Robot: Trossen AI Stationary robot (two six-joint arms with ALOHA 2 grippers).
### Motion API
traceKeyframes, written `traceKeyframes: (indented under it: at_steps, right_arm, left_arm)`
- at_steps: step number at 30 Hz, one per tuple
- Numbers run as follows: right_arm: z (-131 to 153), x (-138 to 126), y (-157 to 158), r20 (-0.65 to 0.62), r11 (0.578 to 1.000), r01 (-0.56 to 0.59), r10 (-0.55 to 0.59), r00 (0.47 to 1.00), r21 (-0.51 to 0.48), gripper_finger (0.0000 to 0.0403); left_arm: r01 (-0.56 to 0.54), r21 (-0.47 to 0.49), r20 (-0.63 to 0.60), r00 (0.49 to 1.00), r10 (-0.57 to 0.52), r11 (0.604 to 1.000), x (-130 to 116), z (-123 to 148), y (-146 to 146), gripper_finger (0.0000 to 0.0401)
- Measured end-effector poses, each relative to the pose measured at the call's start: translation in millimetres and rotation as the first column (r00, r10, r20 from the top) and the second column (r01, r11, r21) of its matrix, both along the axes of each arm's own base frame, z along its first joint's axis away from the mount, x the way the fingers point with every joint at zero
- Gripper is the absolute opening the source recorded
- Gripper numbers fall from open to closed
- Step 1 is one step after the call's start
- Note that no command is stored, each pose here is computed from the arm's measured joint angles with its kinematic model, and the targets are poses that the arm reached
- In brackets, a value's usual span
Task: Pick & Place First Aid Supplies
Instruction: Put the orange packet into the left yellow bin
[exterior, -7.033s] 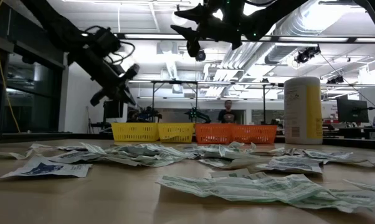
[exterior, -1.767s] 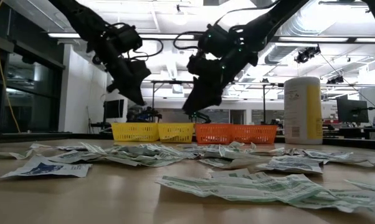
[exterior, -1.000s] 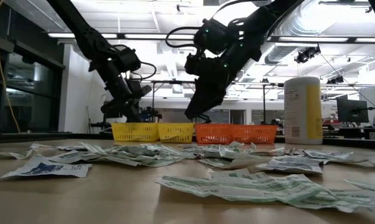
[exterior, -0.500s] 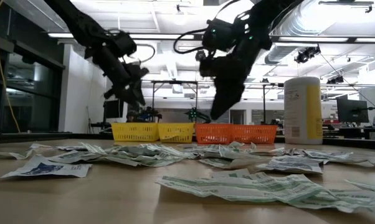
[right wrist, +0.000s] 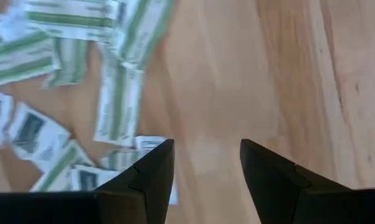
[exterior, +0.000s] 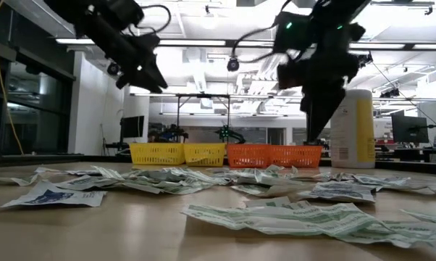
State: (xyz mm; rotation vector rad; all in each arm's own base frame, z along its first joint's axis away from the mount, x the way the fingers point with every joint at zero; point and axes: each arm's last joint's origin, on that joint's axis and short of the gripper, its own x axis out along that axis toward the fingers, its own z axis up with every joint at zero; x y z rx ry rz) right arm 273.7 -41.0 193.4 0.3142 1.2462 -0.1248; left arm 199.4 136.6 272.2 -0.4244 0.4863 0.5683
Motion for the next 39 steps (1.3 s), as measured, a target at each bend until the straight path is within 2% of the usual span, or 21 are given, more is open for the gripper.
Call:
traceKeyframes:
  at_steps: [4, 8, 13, 19, 32, 39]
  right_arm:
    - [1, -8, 14, 0.069, 0.997, -0.073, 0.076, 0.995, -0.037, 0.0177]
    - [-10, -12, 24, 0.055, 0.988, -0.147, 0.149, 0.987, -0.048, 0.0177]
    - [-27, -12, 34, 0.023, 0.983, -0.178, 0.179, 0.984, -0.039, 0.0177]
    - [-39, -6, 42, -0.007, 0.979, -0.186, 0.186, 0.983, -0.084, 0.0177]
    - [-68, 2, 52, -0.11, 0.989, -0.101, 0.09, 0.99, -0.106, 0.0175]
    - [-75, 3, 52, -0.138, 0.995, -0.009, -0.005, 0.99, -0.096, 0.0128]
  left_arm:
    - [0.028, 0.01, 0.023, 0.999, -0.028, 1.0, -5, 1, -22, 0.014]
    - [0.046, 0.005, 0.031, 0.998, -0.046, 0.999, -8, -3, -39, 0.014]
    - [0.069, -0.003, 0.044, 0.997, -0.069, 0.998, -9, -8, -57, 0.014]
    - [0.075, -0.03, 0.045, 0.996, -0.074, 0.997, -10, -16, -73, 0.014]
    - [0.128, -0.031, 0.039, 0.991, -0.127, 0.991, -5, -18, -97, 0.014]
    - [0.137, -0.032, 0.04, 0.99, -0.136, 0.99, -4, -18, -103, 0.014]
